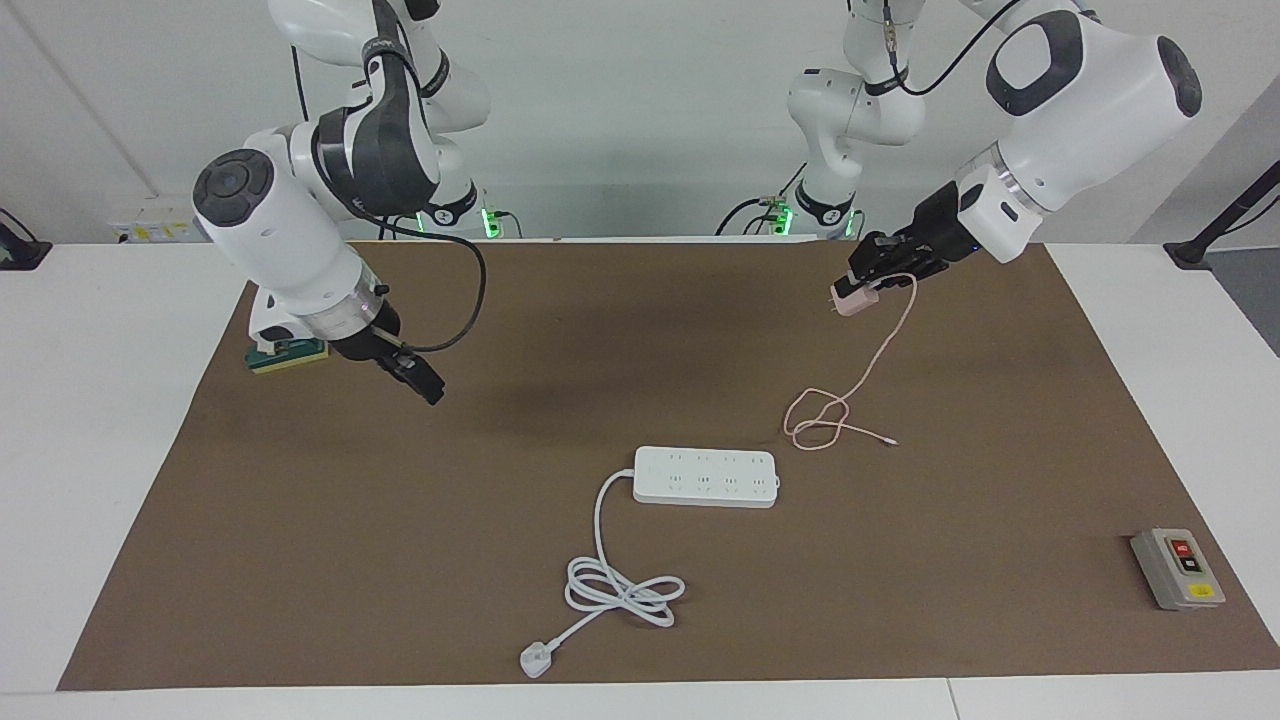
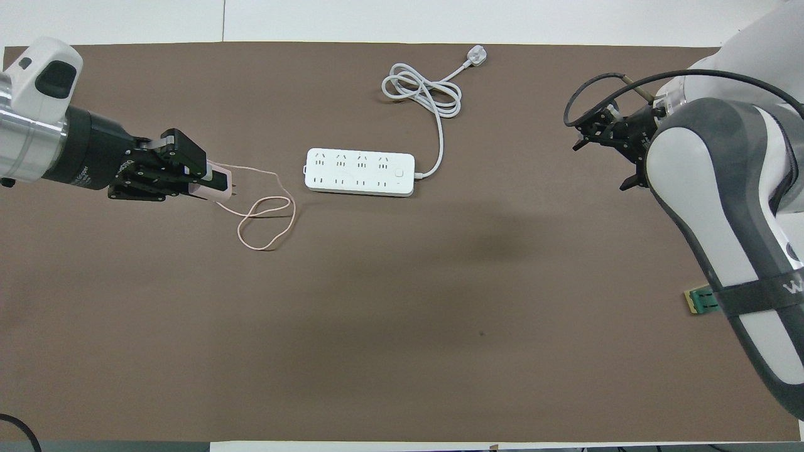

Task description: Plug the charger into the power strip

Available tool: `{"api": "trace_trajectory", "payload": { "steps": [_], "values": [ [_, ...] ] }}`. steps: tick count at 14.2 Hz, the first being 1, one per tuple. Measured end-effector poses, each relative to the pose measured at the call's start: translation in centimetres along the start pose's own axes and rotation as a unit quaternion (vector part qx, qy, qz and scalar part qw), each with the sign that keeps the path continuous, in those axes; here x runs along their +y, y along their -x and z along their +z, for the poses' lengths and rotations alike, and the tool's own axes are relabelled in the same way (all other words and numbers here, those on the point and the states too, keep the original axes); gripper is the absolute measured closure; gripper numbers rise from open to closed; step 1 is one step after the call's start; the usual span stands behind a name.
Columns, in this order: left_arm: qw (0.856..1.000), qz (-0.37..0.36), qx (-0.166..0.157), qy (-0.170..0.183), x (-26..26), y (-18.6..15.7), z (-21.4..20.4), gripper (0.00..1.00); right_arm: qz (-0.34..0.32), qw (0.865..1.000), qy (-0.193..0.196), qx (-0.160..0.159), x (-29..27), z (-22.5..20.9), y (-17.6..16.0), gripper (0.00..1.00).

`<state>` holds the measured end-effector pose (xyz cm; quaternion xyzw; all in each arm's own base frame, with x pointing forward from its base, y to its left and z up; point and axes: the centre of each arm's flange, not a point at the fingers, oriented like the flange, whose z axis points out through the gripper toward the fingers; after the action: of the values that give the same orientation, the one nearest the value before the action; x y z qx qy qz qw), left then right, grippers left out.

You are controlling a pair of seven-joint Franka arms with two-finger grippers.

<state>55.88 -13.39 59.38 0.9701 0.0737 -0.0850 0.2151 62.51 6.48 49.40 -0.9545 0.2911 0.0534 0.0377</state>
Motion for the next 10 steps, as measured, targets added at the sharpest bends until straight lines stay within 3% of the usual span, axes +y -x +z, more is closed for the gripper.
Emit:
{"api": "trace_trajectory", "payload": {
  "steps": [5, 7, 10],
  "values": [
    [0.987, 0.034, 0.032, -0.151, -1.4, -0.2, 0.3, 0.68, -0.110, 0.994, 0.017, -0.003, -0.4, 0.0, 0.8, 0.00],
    [0.981, 0.067, 0.033, -0.178, -1.9, -0.4, 0.1, 0.68, -0.118, 0.993, 0.017, 0.000, -0.8, -0.3, 1.3, 0.00],
    [0.979, 0.089, 0.030, -0.183, -2.9, -0.9, -0.3, 0.68, -0.125, 0.992, 0.015, 0.002, -1.2, -0.6, 1.9, 0.00]
  ]
}}
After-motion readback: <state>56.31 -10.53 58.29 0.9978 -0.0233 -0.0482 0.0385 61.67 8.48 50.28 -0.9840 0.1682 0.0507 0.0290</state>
